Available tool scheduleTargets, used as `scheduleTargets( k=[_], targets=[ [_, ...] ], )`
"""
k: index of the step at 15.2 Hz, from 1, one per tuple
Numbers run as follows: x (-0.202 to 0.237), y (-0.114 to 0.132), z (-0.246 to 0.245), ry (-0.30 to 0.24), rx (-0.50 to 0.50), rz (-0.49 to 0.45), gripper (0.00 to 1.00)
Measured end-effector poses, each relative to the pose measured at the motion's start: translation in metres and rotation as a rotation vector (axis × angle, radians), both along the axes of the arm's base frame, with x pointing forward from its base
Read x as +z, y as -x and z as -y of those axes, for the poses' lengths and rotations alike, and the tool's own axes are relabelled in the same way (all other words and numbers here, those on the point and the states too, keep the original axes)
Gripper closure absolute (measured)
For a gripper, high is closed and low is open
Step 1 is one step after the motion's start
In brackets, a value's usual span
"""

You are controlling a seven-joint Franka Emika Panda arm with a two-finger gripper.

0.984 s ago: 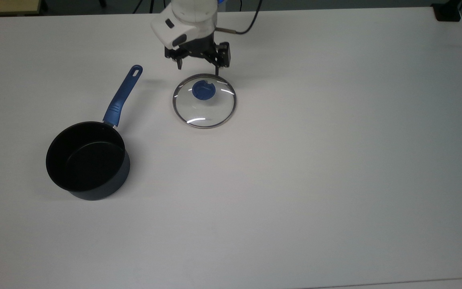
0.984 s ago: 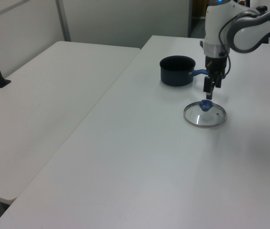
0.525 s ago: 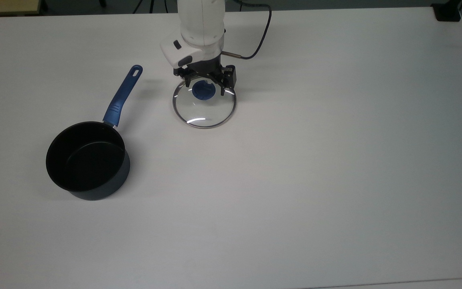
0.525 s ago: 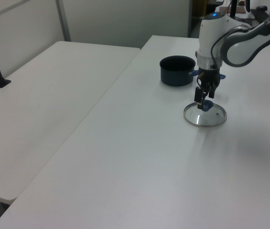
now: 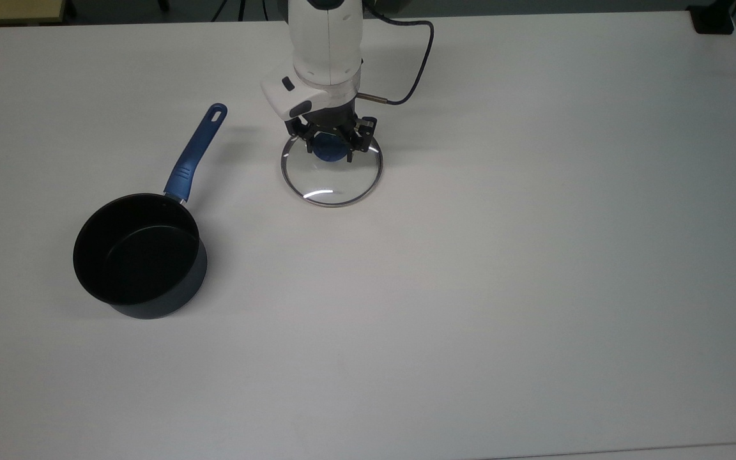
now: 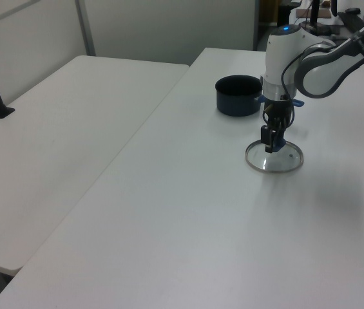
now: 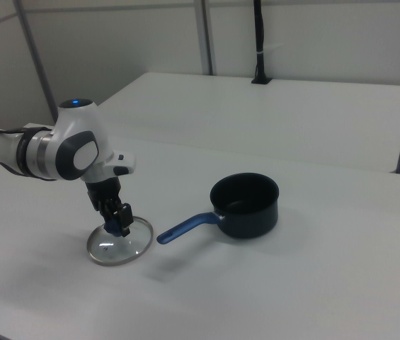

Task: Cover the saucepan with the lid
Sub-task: 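Lift the glass lid and carry it over the black saucepan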

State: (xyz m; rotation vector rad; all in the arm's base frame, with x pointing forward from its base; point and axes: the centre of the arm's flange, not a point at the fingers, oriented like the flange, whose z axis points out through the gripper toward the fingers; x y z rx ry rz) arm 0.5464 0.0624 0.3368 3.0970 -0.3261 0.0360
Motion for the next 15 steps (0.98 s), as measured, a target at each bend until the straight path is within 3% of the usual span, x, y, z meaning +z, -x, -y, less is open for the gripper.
scheduleTargets(
  k=[5, 8, 11, 13, 15],
  targets=[
    [0.035, -0.013, 0.005, 0.003, 0.014, 0.036, 0.34],
    [0.107, -0.024, 0.029, -0.005, 0.032, -0.008, 0.34],
    [0.19, -0.037, 0.076, -0.071, -0.015, 0.043, 0.34],
    [0.218, -0.046, 0.107, -0.08, -0.057, 0.099, 0.34],
    [0.219, -0.062, 0.131, -0.075, -0.092, 0.115, 0.34]
  ],
)
